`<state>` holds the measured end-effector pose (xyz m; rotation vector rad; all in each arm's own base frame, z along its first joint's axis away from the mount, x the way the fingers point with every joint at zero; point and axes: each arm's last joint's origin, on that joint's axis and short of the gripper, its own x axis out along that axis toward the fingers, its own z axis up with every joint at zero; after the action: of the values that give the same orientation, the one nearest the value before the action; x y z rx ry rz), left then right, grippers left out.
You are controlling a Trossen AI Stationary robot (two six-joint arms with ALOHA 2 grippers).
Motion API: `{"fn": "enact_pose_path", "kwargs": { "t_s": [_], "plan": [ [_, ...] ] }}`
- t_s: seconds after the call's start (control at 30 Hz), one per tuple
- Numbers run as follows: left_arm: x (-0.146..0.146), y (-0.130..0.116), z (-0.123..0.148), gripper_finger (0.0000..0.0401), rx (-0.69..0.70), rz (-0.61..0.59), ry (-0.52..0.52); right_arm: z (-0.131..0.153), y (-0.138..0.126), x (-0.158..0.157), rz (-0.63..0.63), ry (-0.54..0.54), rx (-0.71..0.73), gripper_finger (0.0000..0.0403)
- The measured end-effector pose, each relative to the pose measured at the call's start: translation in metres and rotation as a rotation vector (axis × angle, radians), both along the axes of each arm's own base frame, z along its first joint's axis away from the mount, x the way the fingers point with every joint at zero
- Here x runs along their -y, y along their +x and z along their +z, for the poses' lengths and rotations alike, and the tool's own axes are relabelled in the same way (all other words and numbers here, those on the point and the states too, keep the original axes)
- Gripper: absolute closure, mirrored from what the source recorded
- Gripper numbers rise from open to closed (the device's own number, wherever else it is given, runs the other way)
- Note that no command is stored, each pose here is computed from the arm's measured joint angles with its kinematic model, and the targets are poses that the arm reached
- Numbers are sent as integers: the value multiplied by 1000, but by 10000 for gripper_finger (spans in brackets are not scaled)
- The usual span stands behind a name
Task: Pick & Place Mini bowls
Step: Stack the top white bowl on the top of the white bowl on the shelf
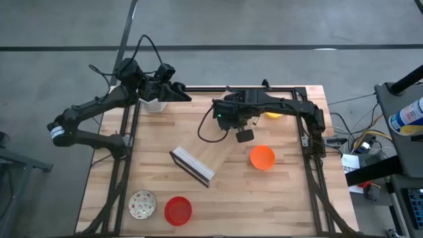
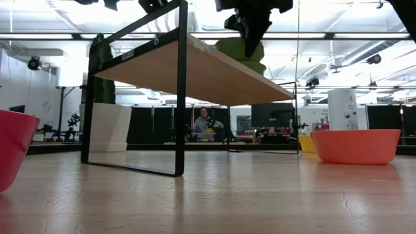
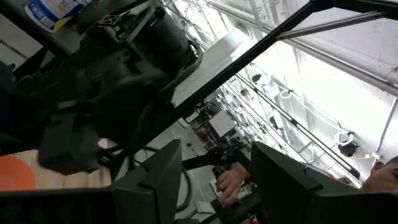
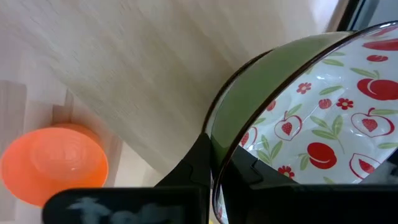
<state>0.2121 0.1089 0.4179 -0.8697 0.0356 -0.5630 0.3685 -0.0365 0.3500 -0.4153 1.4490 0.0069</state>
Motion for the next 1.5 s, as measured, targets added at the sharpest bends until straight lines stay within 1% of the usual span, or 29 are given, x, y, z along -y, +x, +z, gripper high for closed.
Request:
{"fn": "enact_pose_path", "kwargs": {
  "t_s": [0.13,0.3,0.6,0.7,1.1,1.2,1.4,1.5],
  "plan": [
    [0,0,0,215,0,0,0,-7,0,1,-26,4,-24,391],
    [0,0,0,215,0,0,0,-14,-1,1,-28,6,-52,390],
    [0,0,0,215,-1,0,-1,-13,-1,3,-53,2,-43,390],
    [0,0,0,215,-1,0,-1,-13,-1,6,-72,-22,-41,390],
    [0,0,0,215,-2,0,-3,-13,-2,10,-65,-14,-46,389],
    [0,0,0,215,-2,0,-4,-13,-2,10,-65,-14,-45,378],
    [0,0,0,215,-2,0,-4,-11,-2,10,-65,-15,-39,338],
    [0,0,0,215,-2,0,-4,-7,-2,10,-66,-17,-23,325]
  ]
}}
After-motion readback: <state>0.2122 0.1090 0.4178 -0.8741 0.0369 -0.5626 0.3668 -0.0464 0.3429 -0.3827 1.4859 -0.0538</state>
